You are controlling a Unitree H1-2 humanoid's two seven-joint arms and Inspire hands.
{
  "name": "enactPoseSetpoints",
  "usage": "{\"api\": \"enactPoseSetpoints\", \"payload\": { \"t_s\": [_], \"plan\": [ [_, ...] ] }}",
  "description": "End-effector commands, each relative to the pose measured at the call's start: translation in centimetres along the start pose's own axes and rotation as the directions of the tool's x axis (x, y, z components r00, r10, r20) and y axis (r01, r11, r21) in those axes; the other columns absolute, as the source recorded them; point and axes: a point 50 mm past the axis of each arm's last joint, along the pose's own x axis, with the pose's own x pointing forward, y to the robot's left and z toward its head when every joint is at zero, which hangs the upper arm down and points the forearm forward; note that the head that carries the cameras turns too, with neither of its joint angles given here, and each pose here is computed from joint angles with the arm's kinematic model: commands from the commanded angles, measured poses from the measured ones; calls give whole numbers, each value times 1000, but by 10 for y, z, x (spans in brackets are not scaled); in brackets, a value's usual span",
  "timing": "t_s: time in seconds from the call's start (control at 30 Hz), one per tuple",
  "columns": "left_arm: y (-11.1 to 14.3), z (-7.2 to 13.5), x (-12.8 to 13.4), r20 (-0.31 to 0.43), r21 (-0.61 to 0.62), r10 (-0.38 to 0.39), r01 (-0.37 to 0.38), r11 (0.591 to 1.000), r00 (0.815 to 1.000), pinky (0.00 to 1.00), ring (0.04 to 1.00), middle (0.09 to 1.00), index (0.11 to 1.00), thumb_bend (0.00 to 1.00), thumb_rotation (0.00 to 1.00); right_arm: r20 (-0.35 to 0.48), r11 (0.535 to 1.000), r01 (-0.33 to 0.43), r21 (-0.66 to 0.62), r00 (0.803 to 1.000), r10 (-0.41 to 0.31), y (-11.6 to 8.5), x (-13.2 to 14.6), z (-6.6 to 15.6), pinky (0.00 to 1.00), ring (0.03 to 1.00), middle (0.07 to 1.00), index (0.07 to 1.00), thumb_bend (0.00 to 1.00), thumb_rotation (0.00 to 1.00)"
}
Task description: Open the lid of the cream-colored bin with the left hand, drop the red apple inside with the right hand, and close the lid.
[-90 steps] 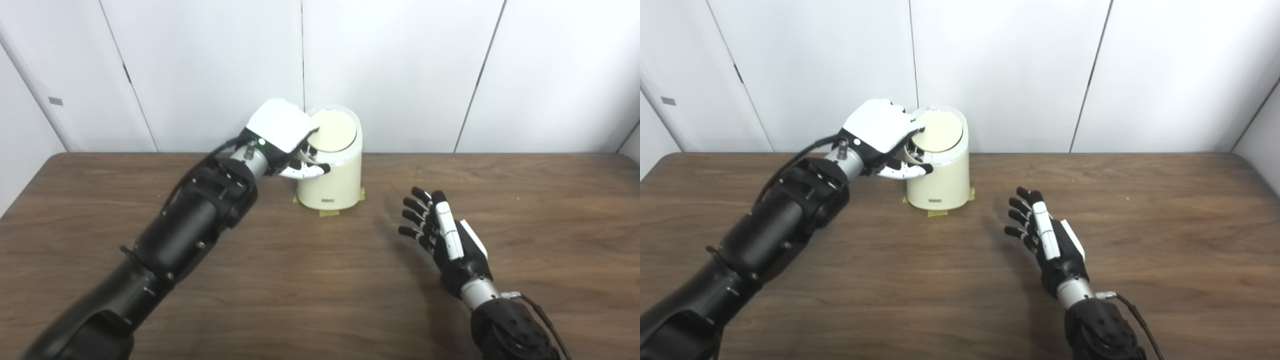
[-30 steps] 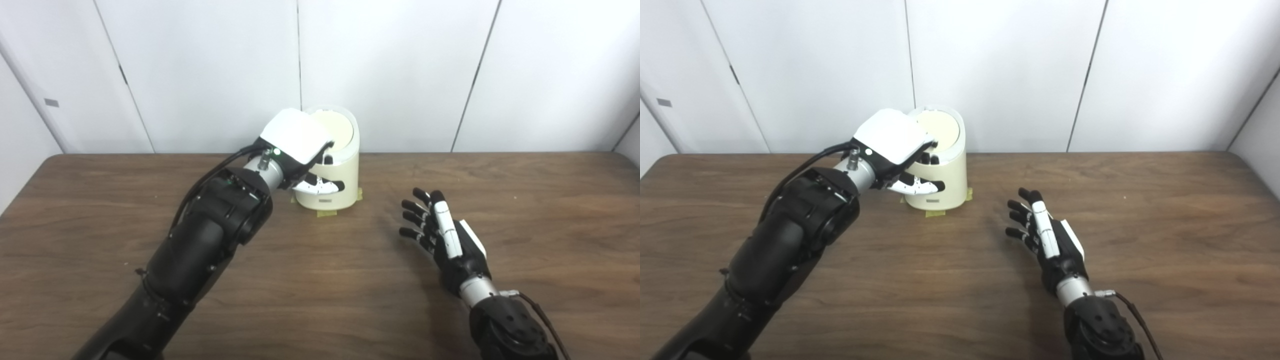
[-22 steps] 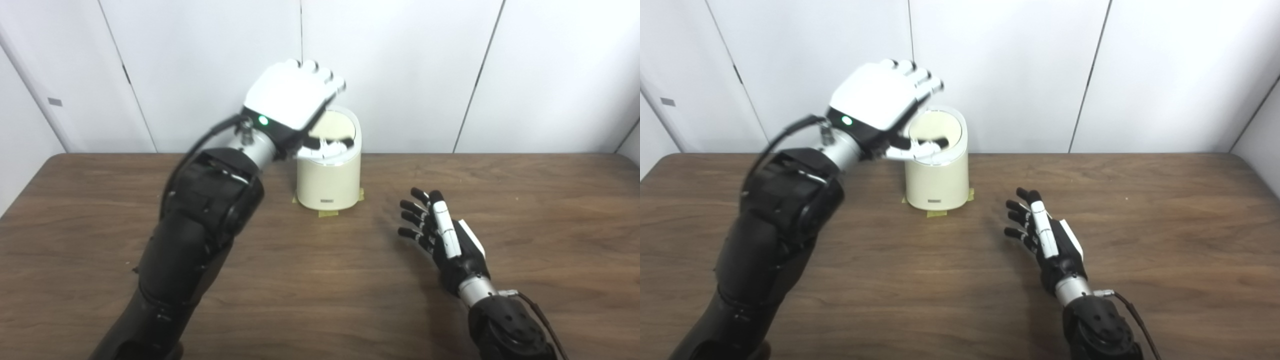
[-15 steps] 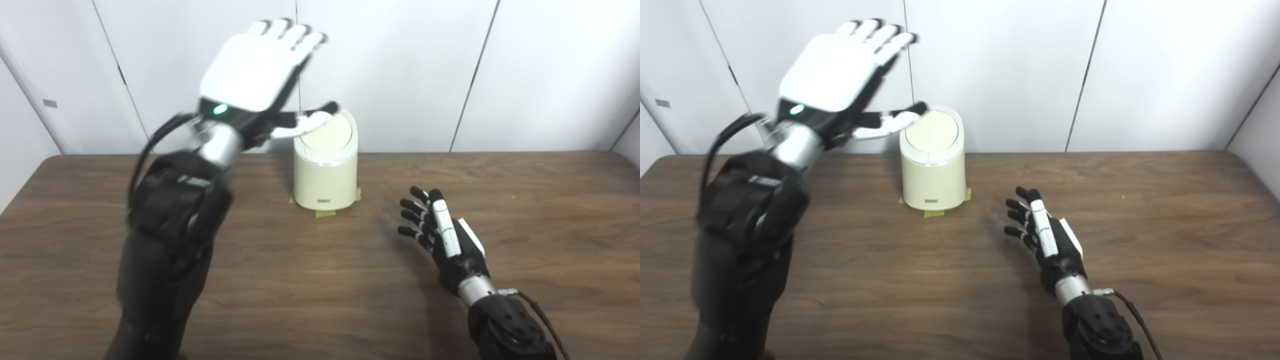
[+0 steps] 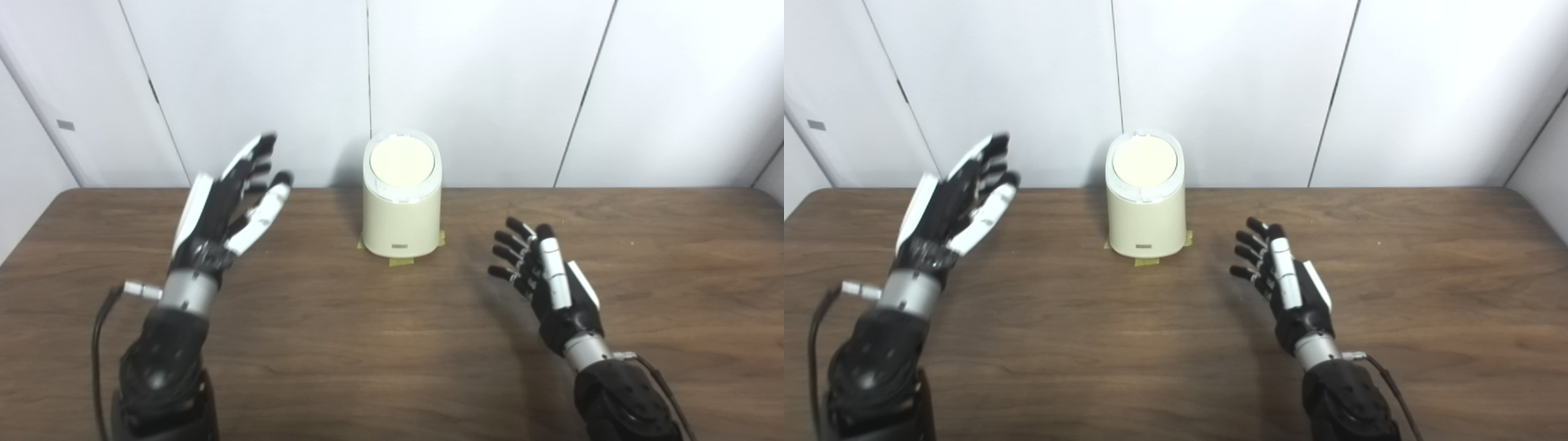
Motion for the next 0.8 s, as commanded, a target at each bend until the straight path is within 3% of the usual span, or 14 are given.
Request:
{"api": "enactPoseSetpoints", "payload": {
  "t_s": [0.0,0.2,0.43,0.77],
  "plan": [
    [1,0,-5,31,-120,12,-8,993,999,910,918,952,942,366,936,148,999,-35,24,989,31,2,4,23,841,919,905,907,613,1000],
    [3,-33,-35,2,-251,69,-67,966,998,963,927,949,944,379,998,192,999,-47,11,980,44,-10,4,27,962,991,957,956,655,1000],
    [5,-64,-53,-45,-280,123,-131,951,991,966,952,956,945,421,990,161,999,-21,-39,987,27,-17,0,24,984,1000,980,965,670,1000],
    [-7,-74,-57,-67,-261,109,-123,958,992,973,951,950,954,387,975,106,995,-24,-96,994,34,-26,-3,24,1000,1000,1000,985,662,1000]
  ]
}}
